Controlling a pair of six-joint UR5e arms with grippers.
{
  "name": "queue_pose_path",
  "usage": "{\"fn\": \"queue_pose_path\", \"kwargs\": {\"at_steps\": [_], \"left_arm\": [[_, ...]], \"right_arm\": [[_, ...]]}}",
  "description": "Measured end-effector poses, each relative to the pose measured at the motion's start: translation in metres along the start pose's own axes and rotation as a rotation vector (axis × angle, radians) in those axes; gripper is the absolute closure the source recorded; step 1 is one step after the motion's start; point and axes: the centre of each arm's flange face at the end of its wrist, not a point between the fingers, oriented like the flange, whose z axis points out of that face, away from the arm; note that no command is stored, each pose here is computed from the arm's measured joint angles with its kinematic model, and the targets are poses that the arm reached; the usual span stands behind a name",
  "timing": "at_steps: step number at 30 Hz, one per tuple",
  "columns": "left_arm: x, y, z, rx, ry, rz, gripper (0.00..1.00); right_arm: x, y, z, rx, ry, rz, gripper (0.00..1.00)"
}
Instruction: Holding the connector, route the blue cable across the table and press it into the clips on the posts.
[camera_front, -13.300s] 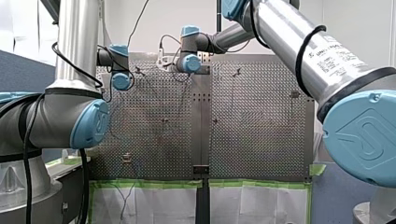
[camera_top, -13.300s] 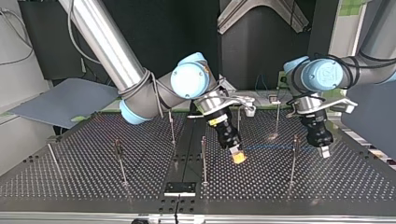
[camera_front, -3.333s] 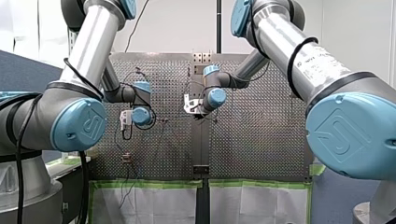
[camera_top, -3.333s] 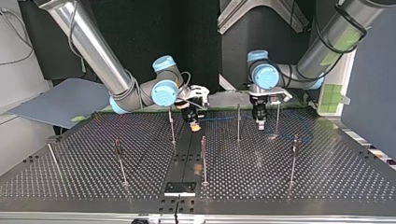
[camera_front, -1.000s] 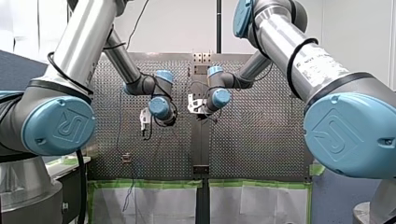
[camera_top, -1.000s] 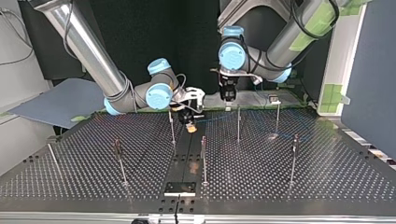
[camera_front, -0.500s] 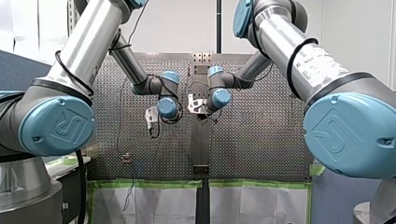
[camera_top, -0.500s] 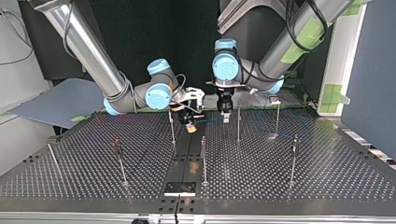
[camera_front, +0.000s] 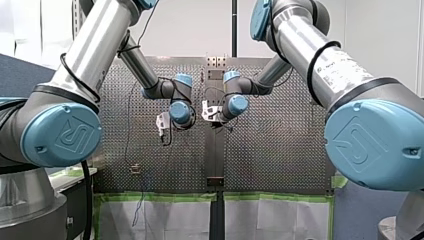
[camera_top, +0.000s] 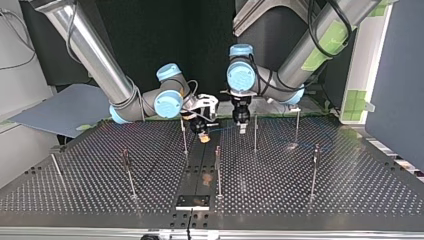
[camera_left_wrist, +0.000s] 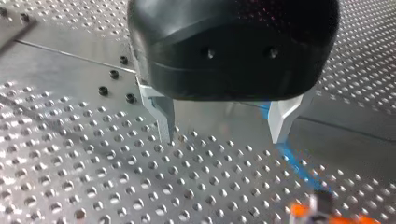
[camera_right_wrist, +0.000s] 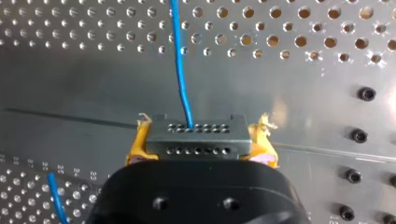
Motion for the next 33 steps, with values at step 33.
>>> {"fn": "queue_pose_path", "kwargs": {"at_steps": [33], "left_arm": [[0.026,-0.024,0.028,0.007,0.009,-0.024,0.00]], "right_arm": [[0.000,0.003,0.001,0.006,0.001,0.006,1.00]]}}
